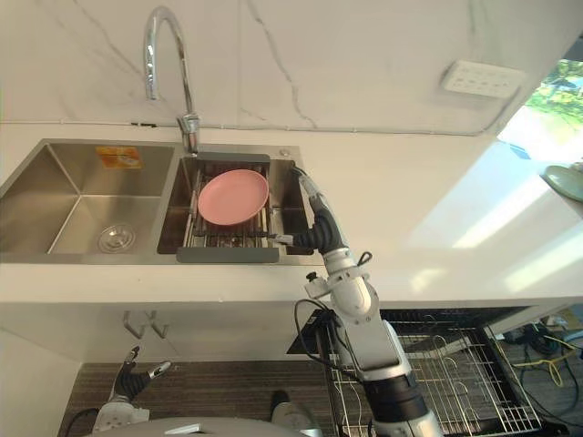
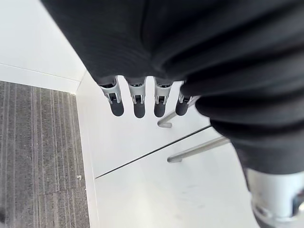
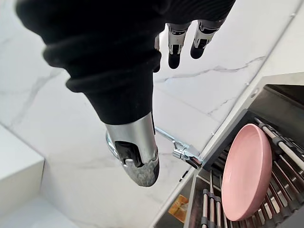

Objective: Walk over to the sink, pick up the cup, carry it to the dishwasher, place the cup inside the dishwasher, then close the dishwasher door

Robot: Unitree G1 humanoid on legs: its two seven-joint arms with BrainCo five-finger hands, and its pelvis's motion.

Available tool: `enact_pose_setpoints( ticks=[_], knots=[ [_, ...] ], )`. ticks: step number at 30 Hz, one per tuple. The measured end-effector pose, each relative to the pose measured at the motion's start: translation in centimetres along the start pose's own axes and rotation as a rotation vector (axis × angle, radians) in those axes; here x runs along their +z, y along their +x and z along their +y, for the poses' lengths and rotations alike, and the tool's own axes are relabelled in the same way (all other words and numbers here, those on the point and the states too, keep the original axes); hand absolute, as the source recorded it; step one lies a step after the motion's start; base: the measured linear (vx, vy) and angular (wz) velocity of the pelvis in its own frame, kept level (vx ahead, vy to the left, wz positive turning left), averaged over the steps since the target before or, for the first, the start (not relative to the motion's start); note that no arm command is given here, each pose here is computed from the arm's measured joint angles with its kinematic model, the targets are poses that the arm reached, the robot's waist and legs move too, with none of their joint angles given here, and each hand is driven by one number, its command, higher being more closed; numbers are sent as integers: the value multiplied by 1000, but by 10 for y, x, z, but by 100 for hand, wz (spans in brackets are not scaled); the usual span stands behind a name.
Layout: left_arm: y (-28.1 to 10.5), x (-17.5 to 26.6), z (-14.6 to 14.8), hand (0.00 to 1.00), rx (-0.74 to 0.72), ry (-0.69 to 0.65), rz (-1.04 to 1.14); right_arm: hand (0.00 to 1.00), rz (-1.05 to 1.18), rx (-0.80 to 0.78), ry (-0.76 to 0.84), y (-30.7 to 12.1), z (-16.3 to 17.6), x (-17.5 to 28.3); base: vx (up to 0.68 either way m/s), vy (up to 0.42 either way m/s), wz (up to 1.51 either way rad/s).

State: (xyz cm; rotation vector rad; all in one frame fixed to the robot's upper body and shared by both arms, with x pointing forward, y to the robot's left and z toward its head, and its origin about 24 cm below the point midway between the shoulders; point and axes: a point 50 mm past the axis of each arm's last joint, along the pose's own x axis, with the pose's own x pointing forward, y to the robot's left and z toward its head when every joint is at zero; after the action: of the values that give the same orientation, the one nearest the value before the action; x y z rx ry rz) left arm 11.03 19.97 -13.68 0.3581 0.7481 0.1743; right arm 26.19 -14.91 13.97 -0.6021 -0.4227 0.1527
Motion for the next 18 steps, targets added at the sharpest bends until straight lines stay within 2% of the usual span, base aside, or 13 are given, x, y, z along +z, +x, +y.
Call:
enact_pose_setpoints(
  ticks=[7, 9, 11, 14, 18],
  knots=[
    [0, -2, 0, 0, -3, 32, 5, 0, -44, 50, -245, 44, 11, 12, -5, -13, 9],
    [1, -1, 0, 0, -1, 36, 11, 0, -44, 35, -375, 57, 8, 10, -43, -43, 13],
    [3, 1, 2, 0, -4, 44, 11, 0, 27, 25, -476, 64, 5, -3, -56, -30, 8],
    [5, 3, 2, 0, -5, 46, 10, 0, 88, 41, -535, 63, 6, -16, -61, -8, 1],
    [8, 4, 8, 0, -13, 66, 18, 0, 145, 146, -668, 62, 15, -30, -74, -7, 11]
  ],
)
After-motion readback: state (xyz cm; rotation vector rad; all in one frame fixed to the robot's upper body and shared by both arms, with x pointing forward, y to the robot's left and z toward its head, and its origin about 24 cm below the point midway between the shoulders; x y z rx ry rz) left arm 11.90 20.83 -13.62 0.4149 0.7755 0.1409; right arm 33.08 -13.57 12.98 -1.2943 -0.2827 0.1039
